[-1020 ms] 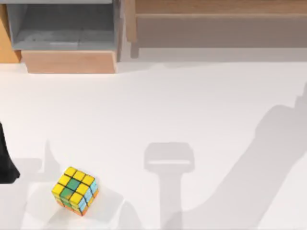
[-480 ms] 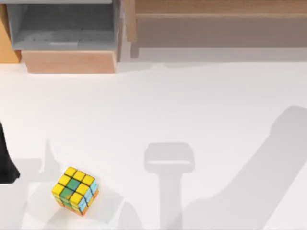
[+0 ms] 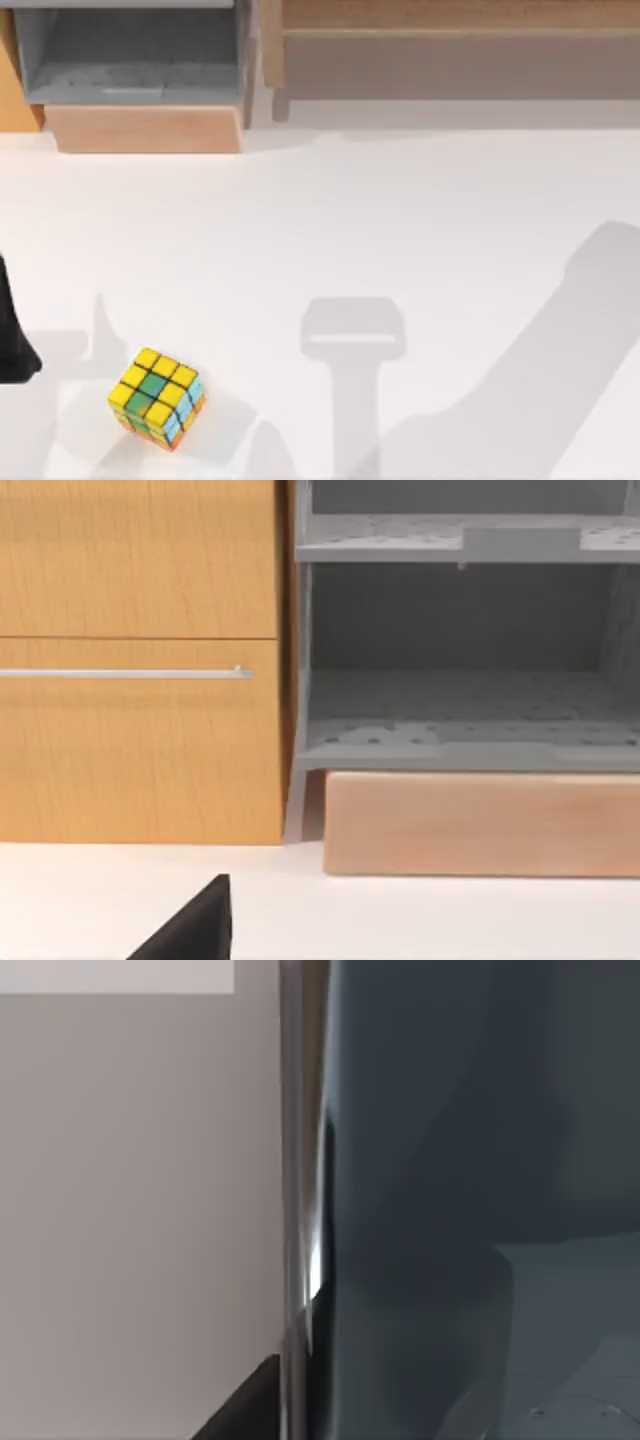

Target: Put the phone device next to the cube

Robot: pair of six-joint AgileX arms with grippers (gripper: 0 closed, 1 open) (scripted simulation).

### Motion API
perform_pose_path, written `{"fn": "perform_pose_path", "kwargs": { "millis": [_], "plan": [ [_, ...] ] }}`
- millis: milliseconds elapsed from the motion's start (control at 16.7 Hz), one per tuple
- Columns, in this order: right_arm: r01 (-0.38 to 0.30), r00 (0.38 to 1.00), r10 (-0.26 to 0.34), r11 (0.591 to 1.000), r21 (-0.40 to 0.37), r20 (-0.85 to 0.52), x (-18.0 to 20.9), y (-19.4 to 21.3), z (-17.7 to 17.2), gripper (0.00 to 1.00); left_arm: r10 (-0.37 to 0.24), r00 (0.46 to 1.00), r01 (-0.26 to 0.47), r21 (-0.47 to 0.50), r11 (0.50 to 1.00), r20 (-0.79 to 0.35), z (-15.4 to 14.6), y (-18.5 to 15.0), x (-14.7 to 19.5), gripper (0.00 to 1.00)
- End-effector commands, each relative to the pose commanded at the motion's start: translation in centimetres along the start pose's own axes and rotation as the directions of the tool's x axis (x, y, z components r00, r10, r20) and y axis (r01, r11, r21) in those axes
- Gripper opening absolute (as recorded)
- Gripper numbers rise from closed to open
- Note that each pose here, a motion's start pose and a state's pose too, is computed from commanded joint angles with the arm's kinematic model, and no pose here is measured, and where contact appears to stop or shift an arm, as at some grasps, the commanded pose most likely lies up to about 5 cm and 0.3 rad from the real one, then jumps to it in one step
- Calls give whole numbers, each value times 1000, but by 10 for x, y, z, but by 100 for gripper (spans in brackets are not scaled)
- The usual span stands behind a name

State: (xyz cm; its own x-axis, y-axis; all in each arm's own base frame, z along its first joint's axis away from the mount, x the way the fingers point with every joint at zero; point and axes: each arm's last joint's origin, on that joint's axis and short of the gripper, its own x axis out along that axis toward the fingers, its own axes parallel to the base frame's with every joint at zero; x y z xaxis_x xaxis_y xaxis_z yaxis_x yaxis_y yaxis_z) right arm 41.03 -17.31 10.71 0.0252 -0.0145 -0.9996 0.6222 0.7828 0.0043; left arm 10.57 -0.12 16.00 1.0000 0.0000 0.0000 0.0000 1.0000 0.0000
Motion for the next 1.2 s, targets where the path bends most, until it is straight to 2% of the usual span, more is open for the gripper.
{"fn": "perform_pose_path", "kwargs": {
  "millis": [420,900,1200],
  "plan": [
    [0,1000,0,1000,0,0,0,0,0,2,0,1000,0,0,1000,0,0,0,0,100],
    [0,1000,0,1000,0,0,0,0,0,0,0,1000,0,0,1000,0,0,0,0,100],
    [4,1000,-4,1000,-5,12,-21,0,0,0,0,1000,0,0,1000,0,0,0,0,100]
  ]
}}
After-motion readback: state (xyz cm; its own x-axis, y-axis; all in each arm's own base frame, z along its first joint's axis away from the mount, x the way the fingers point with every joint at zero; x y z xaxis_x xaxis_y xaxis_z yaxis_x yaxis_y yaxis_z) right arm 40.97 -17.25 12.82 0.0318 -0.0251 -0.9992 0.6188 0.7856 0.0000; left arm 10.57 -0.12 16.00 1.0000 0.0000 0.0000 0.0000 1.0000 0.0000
